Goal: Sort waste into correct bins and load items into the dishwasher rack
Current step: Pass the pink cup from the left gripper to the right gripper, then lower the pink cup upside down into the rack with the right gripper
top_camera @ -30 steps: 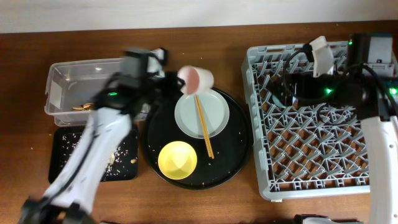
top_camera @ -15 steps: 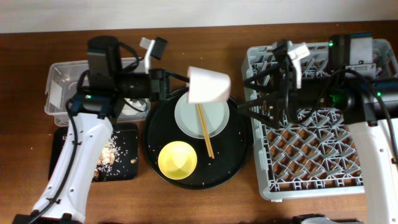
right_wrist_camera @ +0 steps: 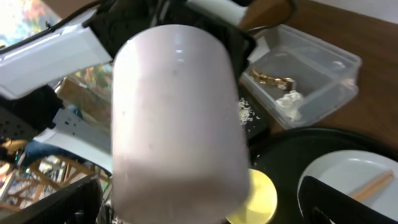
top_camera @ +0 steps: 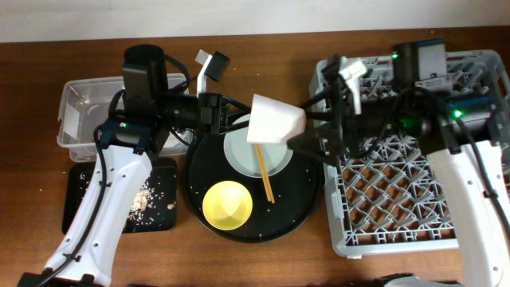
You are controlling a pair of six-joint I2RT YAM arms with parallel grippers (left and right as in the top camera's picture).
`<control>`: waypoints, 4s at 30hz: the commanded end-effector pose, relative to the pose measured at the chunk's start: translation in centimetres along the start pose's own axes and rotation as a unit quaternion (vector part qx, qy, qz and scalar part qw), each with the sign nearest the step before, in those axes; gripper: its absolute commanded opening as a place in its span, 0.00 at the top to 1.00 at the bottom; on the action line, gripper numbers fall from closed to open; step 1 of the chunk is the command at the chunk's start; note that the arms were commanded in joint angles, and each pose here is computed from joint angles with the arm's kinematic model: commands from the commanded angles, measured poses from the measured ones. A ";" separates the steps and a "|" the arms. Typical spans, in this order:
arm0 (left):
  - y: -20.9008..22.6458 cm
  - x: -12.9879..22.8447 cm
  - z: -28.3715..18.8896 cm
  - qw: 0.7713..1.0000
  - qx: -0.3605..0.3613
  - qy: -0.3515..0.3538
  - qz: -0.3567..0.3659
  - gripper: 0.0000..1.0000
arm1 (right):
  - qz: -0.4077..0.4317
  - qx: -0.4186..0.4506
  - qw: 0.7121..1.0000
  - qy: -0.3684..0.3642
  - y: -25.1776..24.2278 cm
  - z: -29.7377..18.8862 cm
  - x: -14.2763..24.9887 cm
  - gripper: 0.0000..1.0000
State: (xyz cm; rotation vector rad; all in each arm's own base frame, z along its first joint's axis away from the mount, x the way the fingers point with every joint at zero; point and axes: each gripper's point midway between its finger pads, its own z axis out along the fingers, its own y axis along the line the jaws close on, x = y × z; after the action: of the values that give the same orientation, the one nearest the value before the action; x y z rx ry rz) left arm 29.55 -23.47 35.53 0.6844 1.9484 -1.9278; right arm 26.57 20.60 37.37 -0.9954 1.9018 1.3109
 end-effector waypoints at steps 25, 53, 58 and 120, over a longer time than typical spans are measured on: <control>-1.3 1.1 1.9 0.999 0.027 0.032 0.005 1.00 | -0.045 -0.010 0.999 -0.006 0.7 0.7 -1.0 0.31; 11.7 -3.2 -8.3 0.927 -0.322 -0.175 -0.086 0.41 | 0.011 0.164 0.986 -0.003 -4.6 -0.9 -1.7 0.46; 15.2 0.2 -11.2 0.874 -0.437 -0.159 -0.142 0.41 | 0.149 0.372 0.916 0.031 -11.0 -6.3 2.4 0.48; 16.8 4.8 -13.4 0.824 -0.520 -0.109 -0.196 0.34 | 0.324 0.536 0.748 0.218 -19.8 -9.3 22.5 0.41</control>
State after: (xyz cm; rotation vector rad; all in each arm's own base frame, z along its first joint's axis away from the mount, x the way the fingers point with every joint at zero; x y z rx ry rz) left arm 35.93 -10.72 19.59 -0.2642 2.6344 -0.7964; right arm 30.99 2.24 12.83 0.0111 2.9059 0.0259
